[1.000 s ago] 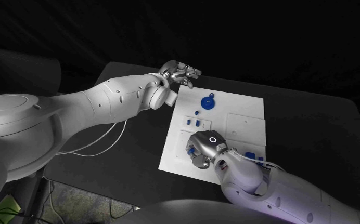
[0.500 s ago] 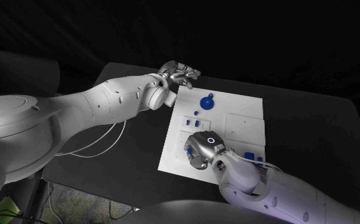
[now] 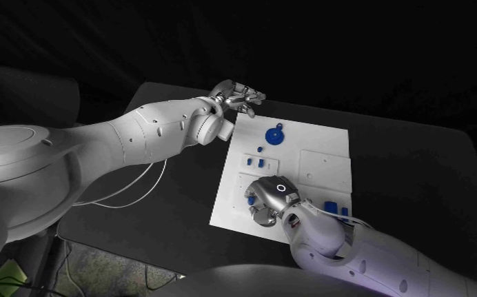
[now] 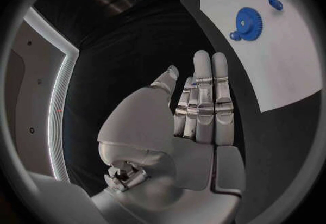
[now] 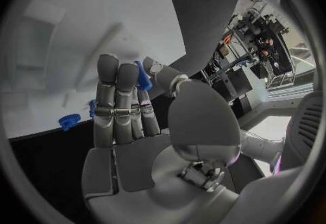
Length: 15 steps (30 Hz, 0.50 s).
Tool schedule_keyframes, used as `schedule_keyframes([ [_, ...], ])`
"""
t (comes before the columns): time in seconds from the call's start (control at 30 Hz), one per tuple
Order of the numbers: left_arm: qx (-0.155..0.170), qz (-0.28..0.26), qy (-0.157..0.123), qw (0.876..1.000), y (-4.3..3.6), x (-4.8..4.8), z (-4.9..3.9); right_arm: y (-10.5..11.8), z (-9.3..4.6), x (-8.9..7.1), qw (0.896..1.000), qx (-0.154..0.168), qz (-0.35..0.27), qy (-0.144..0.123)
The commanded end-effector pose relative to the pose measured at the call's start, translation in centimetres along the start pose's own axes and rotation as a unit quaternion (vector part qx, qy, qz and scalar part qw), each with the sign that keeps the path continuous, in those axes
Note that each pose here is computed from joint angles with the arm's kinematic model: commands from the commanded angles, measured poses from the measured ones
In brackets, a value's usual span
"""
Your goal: Assemble the parts on the task board
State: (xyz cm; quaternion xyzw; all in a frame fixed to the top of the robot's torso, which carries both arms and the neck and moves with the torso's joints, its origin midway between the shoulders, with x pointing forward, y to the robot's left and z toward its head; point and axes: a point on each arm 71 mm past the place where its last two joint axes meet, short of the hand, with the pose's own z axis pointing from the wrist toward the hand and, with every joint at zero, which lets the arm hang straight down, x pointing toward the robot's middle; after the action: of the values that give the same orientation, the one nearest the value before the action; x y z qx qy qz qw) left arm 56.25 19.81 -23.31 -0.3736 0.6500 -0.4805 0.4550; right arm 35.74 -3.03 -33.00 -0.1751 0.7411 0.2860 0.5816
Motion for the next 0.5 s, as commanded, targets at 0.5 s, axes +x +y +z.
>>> schedule_keyframes([
  [0.5, 0.001, -0.004, 0.005, 1.0, -0.04, 0.03, 0.0, 0.4, -0.39, -0.72, 0.997, -0.017, 0.052, -0.057],
])
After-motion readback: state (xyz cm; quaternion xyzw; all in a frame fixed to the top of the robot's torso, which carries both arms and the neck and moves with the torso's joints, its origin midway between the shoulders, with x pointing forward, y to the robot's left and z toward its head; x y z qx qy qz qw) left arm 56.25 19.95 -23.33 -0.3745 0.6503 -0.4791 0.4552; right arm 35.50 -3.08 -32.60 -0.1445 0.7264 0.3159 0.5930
